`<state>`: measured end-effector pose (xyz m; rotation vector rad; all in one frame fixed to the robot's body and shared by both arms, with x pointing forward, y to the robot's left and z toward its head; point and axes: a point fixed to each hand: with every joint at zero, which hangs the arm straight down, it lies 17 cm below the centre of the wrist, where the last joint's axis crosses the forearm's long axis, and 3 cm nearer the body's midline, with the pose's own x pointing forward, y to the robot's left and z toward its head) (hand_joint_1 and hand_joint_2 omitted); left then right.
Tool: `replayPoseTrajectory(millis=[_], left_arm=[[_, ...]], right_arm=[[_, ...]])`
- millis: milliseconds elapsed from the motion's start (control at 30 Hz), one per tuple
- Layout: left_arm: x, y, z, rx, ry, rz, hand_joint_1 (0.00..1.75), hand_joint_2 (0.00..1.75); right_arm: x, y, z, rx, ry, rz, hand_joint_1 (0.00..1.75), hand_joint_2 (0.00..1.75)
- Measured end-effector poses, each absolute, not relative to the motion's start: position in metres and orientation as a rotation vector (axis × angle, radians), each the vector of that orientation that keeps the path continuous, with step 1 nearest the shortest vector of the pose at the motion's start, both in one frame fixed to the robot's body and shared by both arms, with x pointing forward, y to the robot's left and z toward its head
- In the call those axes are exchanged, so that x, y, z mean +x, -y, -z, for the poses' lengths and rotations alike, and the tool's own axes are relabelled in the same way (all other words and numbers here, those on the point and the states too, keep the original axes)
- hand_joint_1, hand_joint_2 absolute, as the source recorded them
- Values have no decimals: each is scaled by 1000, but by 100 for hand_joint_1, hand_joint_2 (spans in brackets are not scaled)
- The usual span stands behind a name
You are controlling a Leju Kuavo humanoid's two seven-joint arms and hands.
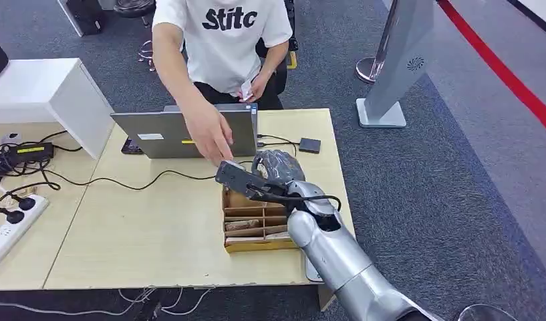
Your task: Pass the card to the sensor for recognition and then transmit it.
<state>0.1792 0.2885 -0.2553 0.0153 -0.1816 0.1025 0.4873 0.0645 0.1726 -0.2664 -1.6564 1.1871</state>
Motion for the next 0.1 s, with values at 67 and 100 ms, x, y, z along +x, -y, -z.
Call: replayPoseTrajectory(millis=[67, 100], left_arm=[[179, -288, 255, 15, 182, -102, 0, 175], [179, -288, 255, 15, 181, -102, 0, 175]], right_arm=[[490, -62, -174, -271, 1660, -1170, 175, 175], [492, -59, -176, -274, 1663, -1156, 175, 175]])
